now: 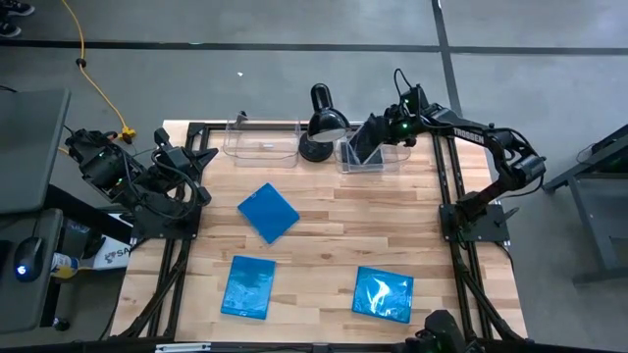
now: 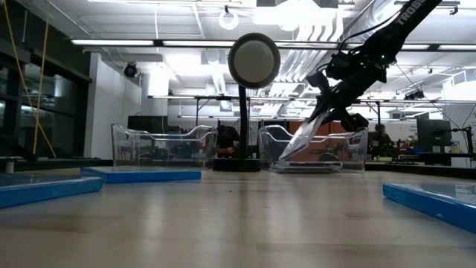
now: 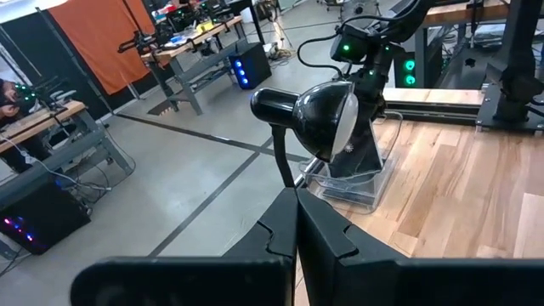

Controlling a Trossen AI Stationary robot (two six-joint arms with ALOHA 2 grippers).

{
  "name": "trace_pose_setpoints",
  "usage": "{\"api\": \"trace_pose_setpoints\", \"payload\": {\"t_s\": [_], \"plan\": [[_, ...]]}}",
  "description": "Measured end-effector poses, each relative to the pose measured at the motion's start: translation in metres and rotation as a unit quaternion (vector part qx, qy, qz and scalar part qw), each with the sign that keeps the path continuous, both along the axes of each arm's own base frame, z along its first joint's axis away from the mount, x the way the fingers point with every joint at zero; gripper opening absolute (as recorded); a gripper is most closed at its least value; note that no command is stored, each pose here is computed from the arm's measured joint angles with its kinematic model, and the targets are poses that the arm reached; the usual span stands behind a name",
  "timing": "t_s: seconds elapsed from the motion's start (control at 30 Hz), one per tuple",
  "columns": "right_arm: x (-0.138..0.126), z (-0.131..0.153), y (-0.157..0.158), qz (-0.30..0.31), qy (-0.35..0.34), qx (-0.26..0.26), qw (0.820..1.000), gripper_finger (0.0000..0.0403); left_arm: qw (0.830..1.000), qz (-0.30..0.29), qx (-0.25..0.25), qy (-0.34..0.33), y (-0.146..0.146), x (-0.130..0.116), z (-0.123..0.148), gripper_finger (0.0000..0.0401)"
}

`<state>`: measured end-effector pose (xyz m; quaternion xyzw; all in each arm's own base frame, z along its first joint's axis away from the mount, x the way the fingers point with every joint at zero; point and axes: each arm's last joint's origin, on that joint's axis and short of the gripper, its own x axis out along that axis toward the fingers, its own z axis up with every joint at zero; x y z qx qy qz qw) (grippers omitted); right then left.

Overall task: Pick & place jewel cases by type
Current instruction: Put the black CD case into the right transparent bin

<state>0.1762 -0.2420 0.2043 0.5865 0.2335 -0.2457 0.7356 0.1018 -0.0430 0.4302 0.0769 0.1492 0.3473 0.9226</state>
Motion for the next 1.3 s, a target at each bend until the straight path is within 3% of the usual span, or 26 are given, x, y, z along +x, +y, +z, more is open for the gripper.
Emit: {"api": "trace_pose_setpoints", "payload": {"t_s": [0.27,0.57,0.77,1.3], "plan": [[0.000,0.000,0.001,0.023,-0.003,-0.015,1.000,0.0088,1.000,0.000,0.000,0.000,0.000,0.000,0.000,0.0000],[-0.005,0.000,-0.003,0.046,-0.002,-0.054,0.997,0.0157,1.000,-0.004,-0.004,0.003,0.000,0.000,0.000,0.0000],[-0.018,0.002,-0.011,0.039,-0.028,-0.043,0.998,0.0193,1.000,-0.017,-0.016,0.016,-0.001,0.000,-0.002,0.0000],[-0.005,0.002,0.000,0.086,-0.053,-0.020,0.995,0.0200,0.999,-0.021,-0.021,0.020,-0.001,0.000,-0.002,0.0000]]}}
